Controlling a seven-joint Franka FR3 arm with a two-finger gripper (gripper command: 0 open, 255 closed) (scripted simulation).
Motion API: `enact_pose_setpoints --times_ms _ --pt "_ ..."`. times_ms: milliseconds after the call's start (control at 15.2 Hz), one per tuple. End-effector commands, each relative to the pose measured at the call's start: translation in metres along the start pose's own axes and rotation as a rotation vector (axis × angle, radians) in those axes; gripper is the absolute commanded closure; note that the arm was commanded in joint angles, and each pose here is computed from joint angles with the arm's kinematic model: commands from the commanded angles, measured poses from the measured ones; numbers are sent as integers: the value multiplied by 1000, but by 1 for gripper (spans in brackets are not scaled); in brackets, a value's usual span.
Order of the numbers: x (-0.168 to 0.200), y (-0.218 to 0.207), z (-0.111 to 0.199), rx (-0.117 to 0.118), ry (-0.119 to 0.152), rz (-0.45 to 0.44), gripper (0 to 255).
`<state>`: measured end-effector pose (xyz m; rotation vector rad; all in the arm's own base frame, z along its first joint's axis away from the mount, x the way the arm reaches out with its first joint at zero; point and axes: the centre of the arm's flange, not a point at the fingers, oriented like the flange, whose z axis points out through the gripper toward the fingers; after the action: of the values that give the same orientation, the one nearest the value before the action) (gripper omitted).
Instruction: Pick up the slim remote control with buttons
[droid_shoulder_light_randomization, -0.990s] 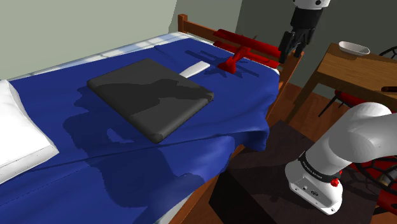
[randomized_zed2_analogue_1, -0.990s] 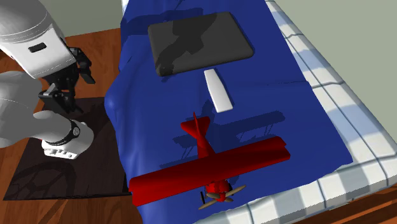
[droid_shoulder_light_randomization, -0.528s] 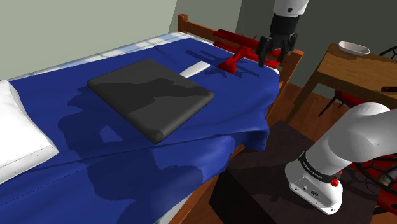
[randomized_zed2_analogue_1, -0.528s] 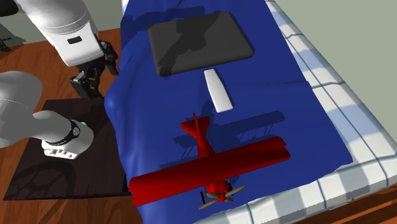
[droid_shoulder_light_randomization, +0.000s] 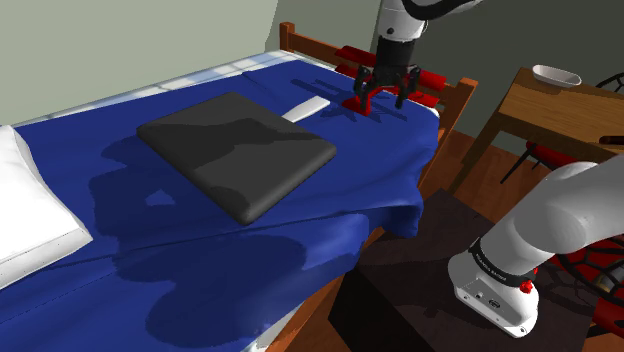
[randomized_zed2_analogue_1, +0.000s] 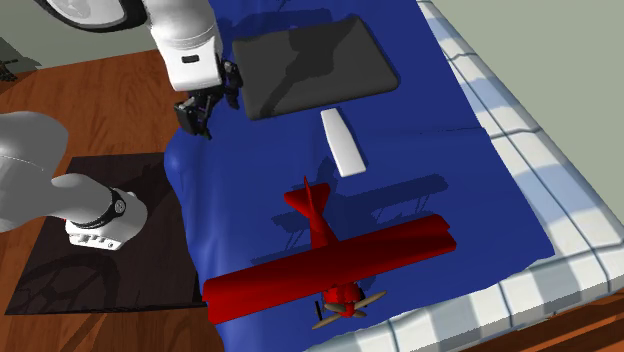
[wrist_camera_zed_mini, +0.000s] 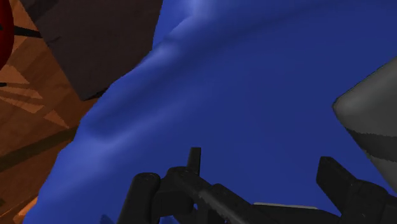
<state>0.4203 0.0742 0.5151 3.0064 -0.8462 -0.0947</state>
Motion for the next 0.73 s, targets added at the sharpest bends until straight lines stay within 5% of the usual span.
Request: enact_pose_setpoints --times_ms 0,660 --pt "11 -22 6 7 5 79 0" --pt "95 -110 40 32 26 444 0"
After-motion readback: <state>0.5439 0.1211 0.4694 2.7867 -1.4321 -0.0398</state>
